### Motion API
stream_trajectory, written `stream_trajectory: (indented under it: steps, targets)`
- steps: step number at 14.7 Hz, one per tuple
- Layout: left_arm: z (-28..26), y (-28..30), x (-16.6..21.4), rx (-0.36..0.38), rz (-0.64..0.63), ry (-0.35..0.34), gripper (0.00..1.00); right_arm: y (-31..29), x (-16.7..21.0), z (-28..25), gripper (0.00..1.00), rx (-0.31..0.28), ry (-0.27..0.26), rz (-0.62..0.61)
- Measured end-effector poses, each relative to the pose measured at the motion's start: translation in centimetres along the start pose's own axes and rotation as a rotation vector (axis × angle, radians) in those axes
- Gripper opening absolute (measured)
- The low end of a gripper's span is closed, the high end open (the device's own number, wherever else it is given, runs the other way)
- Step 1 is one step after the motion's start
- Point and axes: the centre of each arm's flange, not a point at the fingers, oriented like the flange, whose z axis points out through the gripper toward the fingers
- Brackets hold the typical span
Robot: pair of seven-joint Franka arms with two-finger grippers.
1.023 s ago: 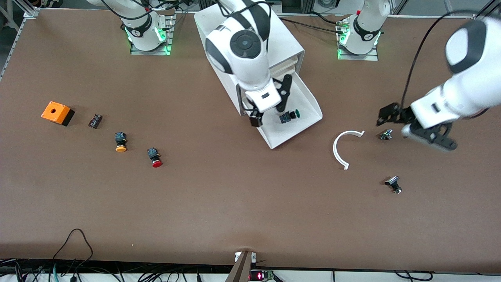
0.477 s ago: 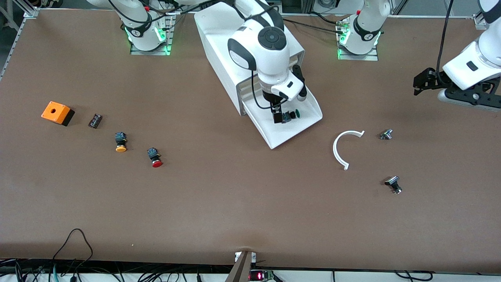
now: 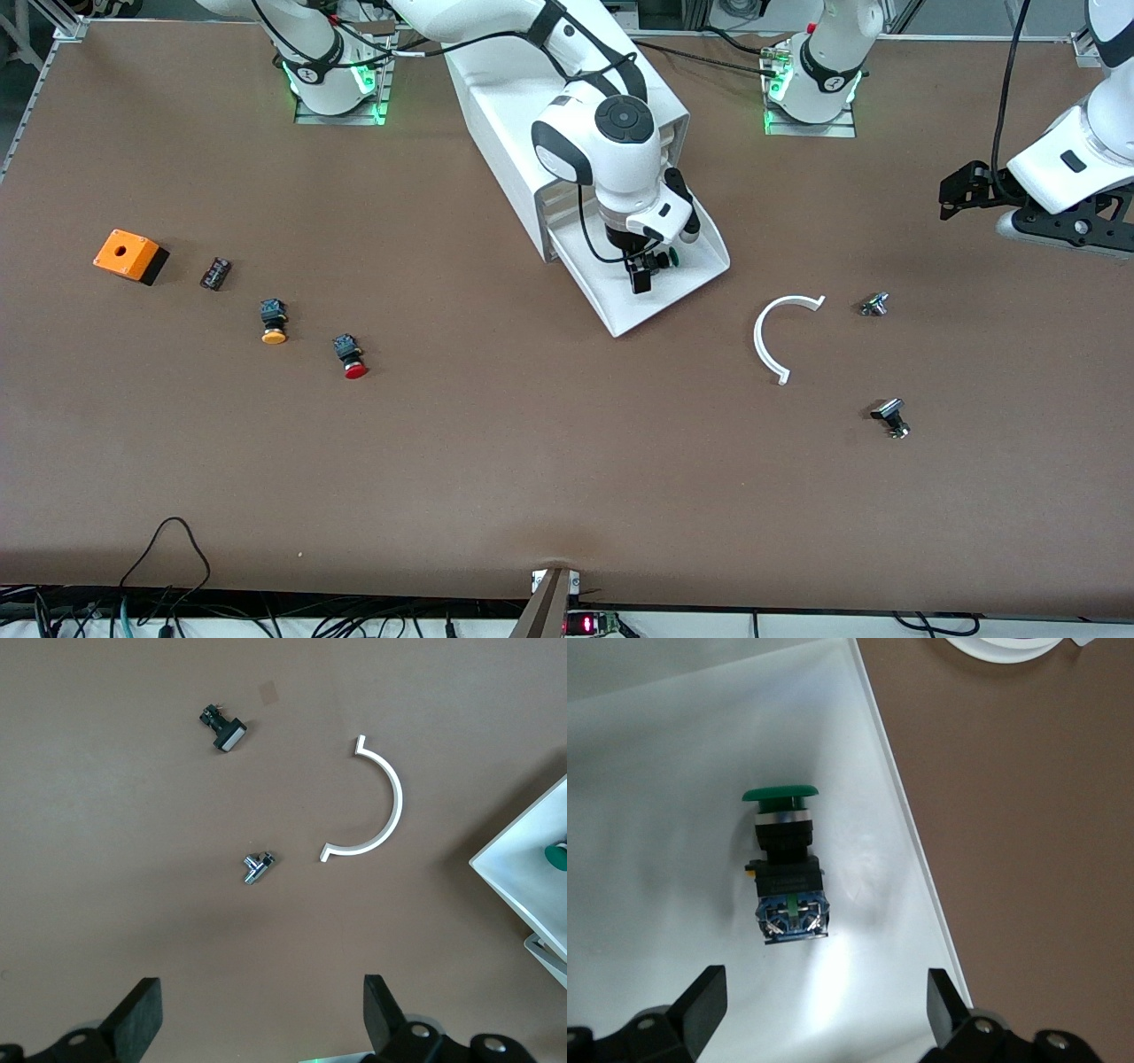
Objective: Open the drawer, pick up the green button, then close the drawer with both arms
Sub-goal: 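Lower the right gripper onto the green button and close it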
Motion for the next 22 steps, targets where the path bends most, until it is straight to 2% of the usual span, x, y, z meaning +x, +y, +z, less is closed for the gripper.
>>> stream_trajectory:
  steps: [8,22]
  targets:
    - [0.2,0.0,0.1,-0.002,0.000,-0.004,1.00,-2.4,1.9,2.2,1.00,0.026,-0.016,-0.038]
    - [0.2,0.0,0.3,-0.002,0.000,-0.001,1.00,-3.4,2.5,3.7,0.98,0.039,-0.026,-0.040]
